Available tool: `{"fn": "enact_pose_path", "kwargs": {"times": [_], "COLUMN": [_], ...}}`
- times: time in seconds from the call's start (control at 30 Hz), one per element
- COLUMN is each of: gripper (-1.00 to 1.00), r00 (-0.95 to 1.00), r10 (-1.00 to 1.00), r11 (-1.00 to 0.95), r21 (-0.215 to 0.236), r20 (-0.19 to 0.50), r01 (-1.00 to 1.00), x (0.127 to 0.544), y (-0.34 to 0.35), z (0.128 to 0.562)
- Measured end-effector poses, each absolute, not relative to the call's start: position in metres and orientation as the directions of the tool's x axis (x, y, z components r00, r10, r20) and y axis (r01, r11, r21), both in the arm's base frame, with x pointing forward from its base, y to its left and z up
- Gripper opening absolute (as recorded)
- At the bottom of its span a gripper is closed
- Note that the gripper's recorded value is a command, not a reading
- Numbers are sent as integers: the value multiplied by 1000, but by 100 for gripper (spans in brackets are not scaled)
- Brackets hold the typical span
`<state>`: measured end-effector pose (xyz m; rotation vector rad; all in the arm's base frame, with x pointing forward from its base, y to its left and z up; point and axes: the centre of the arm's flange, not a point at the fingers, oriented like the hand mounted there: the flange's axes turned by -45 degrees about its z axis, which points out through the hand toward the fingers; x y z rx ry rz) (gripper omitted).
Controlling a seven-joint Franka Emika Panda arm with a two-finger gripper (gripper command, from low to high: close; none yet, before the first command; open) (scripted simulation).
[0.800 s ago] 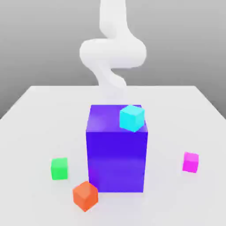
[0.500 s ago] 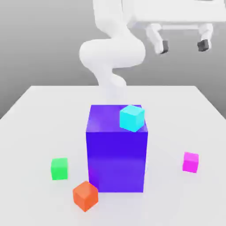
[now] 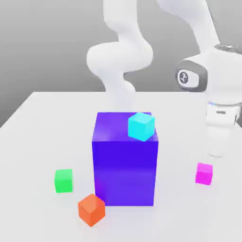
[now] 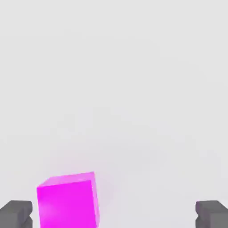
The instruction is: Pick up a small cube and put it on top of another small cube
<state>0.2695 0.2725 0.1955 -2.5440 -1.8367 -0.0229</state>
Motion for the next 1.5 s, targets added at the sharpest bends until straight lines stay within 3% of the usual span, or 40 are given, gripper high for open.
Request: {"fn": "enact_pose_path", "kwargs": {"times": [0.2, 0.23, 0.47, 0.73, 0.93, 1.17, 1.3, 1.5], "gripper": [0, -100, -100, -100, -100, -100, -100, -100], "r00": [304, 304, 304, 326, 481, 614, 692, 774], "r10": [953, 953, 953, 945, 871, 768, 692, 608], "r11": [-304, -304, -304, -326, -490, -640, -719, -781], "r21": [1, 0, 0, 11, 99, 227, 294, 307], "r20": [1, 0, -1, 19, 103, 182, 208, 176], "r01": [953, 953, 953, 945, 866, 734, 630, 544], "x": [266, 265, 265, 276, 360, 421, 432, 408], "y": [270, 269, 269, 267, 195, 81, -1, -100], "z": [136, 129, 129, 196, 252, 322, 358, 364]}}
